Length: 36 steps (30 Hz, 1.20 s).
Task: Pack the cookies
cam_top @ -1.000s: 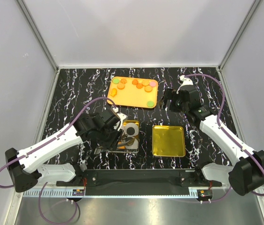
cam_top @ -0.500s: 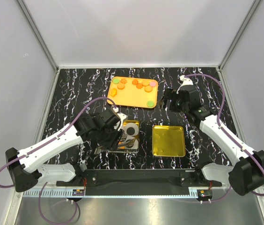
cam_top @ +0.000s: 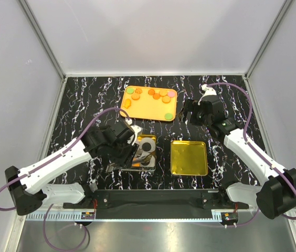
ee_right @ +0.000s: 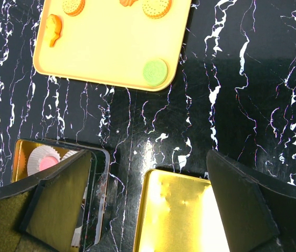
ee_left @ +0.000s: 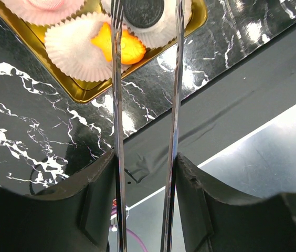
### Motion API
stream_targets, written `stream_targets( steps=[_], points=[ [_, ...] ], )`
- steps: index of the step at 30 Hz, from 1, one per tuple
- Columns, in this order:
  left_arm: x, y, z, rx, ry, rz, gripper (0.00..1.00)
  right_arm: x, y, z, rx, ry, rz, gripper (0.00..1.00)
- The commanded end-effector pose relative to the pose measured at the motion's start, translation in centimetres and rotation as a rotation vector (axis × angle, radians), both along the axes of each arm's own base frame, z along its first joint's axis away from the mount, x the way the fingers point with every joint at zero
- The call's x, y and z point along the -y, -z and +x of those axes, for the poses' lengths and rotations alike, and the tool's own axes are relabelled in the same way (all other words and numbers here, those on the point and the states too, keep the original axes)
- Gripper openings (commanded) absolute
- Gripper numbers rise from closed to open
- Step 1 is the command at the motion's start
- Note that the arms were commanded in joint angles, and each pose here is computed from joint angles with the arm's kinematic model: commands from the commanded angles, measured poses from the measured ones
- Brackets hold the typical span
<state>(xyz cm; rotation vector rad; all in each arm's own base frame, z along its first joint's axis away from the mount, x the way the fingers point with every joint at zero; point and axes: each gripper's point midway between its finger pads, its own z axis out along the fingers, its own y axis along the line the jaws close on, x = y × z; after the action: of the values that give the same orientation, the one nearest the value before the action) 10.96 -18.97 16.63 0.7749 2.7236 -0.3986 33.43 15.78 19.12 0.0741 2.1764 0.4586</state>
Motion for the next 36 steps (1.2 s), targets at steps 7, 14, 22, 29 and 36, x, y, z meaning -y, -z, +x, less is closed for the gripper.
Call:
stream_targets(
  steps=[7,14,22,29,36],
  points=[
    [-0.6,-7.3,6.8,0.268,-0.201,-0.075,0.49,-0.1,-2.3,0.6,0.059,-0.004,0.020,1.00],
    [-6.4,-10.4,19.1,0.469,-0.587,-0.102,0.49,-0.7,-2.8,0.3,0.065,-0.029,0.049,1.00],
    [-14.3,-6.1,30.6,0.478,-0.908,-0.051,0.51,-1.2,-3.4,-0.1,0.074,-0.056,0.079,1.00],
    [-18.0,0.0,36.1,0.400,-0.960,0.109,0.51,-1.1,-3.5,-0.2,0.081,-0.054,0.079,1.00],
    [-20.6,6.4,37.2,0.288,-0.995,0.176,0.51,-1.3,-3.2,-0.2,0.071,-0.058,0.083,1.00]
  ],
)
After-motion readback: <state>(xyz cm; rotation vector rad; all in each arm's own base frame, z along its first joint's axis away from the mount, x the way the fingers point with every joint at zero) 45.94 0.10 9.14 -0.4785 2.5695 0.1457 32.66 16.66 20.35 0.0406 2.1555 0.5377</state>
